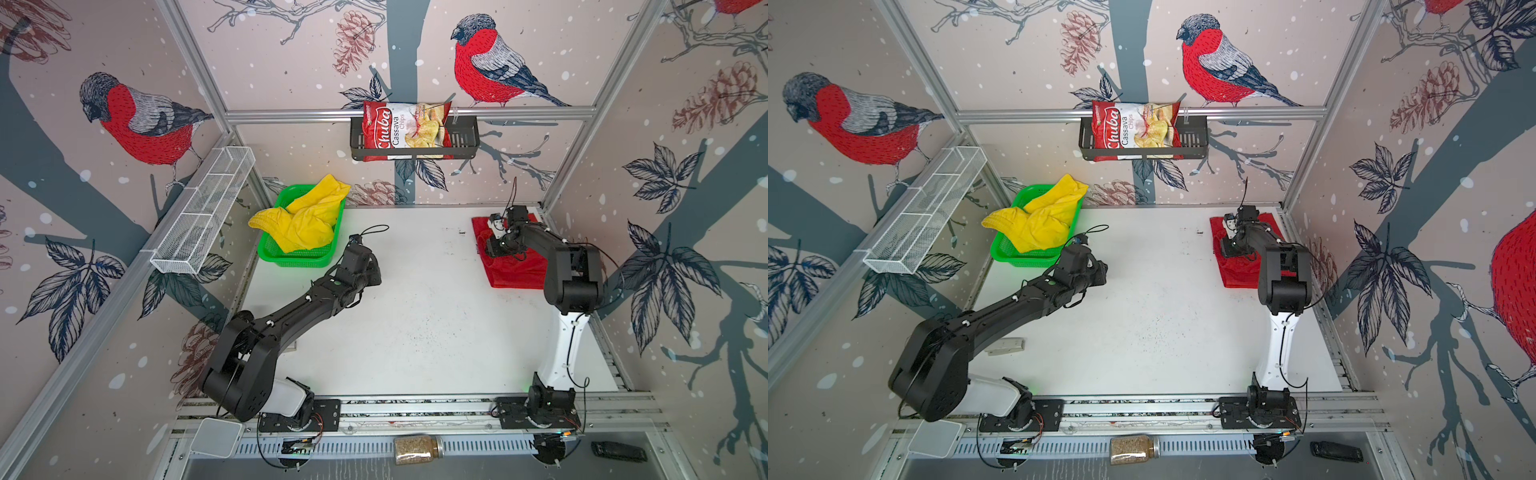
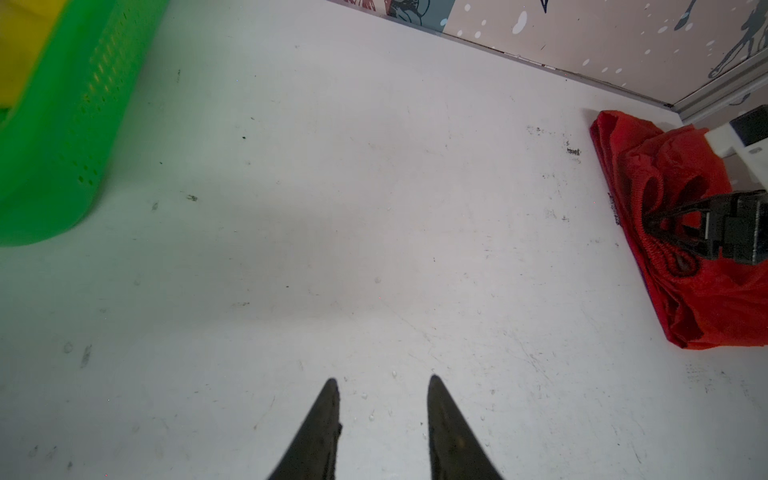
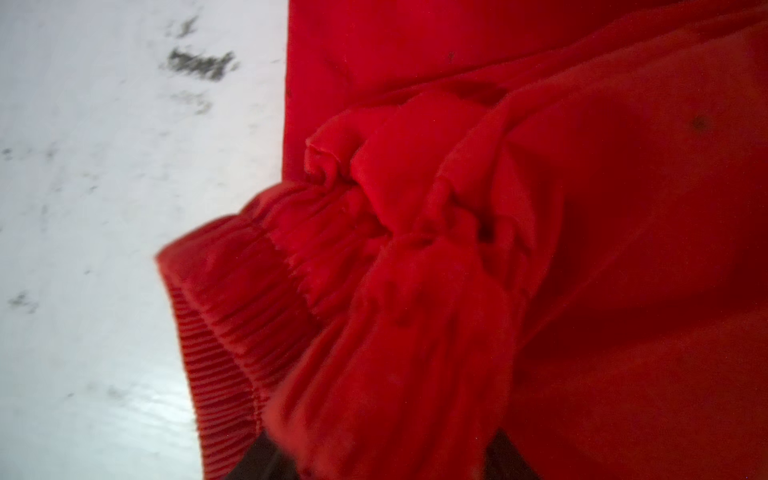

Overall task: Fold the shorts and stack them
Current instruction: 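Lower the shorts and press them flat with the right gripper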

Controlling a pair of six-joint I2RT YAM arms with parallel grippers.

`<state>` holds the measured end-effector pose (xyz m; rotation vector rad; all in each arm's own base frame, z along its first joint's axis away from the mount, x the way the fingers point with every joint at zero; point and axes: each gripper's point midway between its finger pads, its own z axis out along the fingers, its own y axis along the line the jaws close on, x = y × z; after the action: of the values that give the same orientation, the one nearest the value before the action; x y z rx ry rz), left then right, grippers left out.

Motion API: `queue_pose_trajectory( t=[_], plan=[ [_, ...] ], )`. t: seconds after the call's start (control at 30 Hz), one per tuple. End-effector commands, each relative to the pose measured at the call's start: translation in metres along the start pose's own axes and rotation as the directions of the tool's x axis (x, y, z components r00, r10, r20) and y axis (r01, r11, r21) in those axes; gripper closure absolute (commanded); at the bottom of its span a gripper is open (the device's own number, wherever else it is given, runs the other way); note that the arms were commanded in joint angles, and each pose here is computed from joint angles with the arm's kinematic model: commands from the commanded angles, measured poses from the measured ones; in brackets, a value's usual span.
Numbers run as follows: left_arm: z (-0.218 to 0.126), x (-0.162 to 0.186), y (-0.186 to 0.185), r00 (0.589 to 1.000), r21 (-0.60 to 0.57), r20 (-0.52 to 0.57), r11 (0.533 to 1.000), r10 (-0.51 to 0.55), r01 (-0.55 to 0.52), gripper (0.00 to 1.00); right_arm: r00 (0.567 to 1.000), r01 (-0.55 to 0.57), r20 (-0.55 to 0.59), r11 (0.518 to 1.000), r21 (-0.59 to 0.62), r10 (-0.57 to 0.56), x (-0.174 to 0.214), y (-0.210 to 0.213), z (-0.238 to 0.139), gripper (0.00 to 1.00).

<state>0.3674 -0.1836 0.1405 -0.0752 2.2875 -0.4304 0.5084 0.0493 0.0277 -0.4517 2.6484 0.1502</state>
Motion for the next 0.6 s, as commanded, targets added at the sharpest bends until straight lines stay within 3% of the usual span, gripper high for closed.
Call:
queue_pose_trajectory(
  t=[0.0,0.17,0.57],
  plan=[
    [-0.004,-0.002,-0.001,1.0,0.006,0.003,1.0,0.003,-0.003,0.64,1.0,0.014,-0.005,0.999,-0.037,-0.014,-0.001,0.018,-0.001,0.48],
    [-0.009,-0.001,0.001,1.0,0.008,0.016,1.0,-0.005,0.004,0.64,0.999,-0.037,0.006,0.999,0.038,0.036,-0.011,0.005,0.003,0.48],
    [-0.017,-0.003,0.003,0.999,0.009,0.044,1.0,-0.009,0.008,0.64,0.989,-0.148,0.031,0.989,0.004,0.148,-0.033,0.016,0.004,0.49]
  ],
)
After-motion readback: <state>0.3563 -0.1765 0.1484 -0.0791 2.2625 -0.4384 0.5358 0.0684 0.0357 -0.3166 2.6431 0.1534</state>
